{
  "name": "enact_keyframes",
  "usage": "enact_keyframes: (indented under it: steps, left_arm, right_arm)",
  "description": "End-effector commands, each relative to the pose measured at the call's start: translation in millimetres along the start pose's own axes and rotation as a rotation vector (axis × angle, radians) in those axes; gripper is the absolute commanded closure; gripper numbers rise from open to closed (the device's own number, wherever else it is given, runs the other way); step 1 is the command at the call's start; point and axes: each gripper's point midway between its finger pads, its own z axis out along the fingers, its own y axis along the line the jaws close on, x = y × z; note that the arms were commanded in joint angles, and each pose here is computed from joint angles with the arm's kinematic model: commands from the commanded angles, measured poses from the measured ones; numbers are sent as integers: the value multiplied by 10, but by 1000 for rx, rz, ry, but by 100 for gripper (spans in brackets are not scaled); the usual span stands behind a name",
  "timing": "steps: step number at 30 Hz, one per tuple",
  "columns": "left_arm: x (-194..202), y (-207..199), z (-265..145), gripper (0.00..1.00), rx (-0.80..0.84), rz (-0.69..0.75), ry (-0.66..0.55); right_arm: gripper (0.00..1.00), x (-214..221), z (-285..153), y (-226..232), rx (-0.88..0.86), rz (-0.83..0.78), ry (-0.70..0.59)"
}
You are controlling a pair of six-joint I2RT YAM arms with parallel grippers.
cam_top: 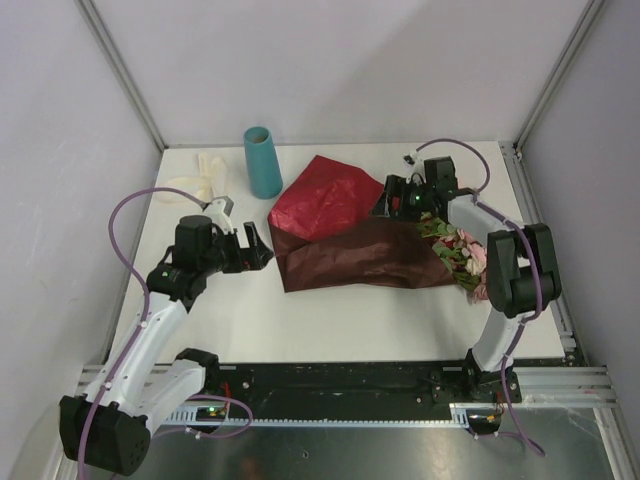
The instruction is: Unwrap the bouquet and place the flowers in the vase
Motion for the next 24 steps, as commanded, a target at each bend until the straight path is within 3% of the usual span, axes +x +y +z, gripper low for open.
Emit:
enact_keyframes:
  steps: [1,11,18,24]
  left_arm:
    - [-13,1,10,0,-3,4,-11]
    - [28,-36,53,0,22,-2,22]
    - [36,-46,61,0,28,-3,28]
    - [44,-57,75,0,34,-4,38]
  right_arm:
    - [18,164,37,-70,1,-61,90]
    - [15,-81,-37,-140,20,-113,17]
    - [23,-190,55,-323,-3,-87,16]
    - [21,-300,129,-458,-5,-75,7]
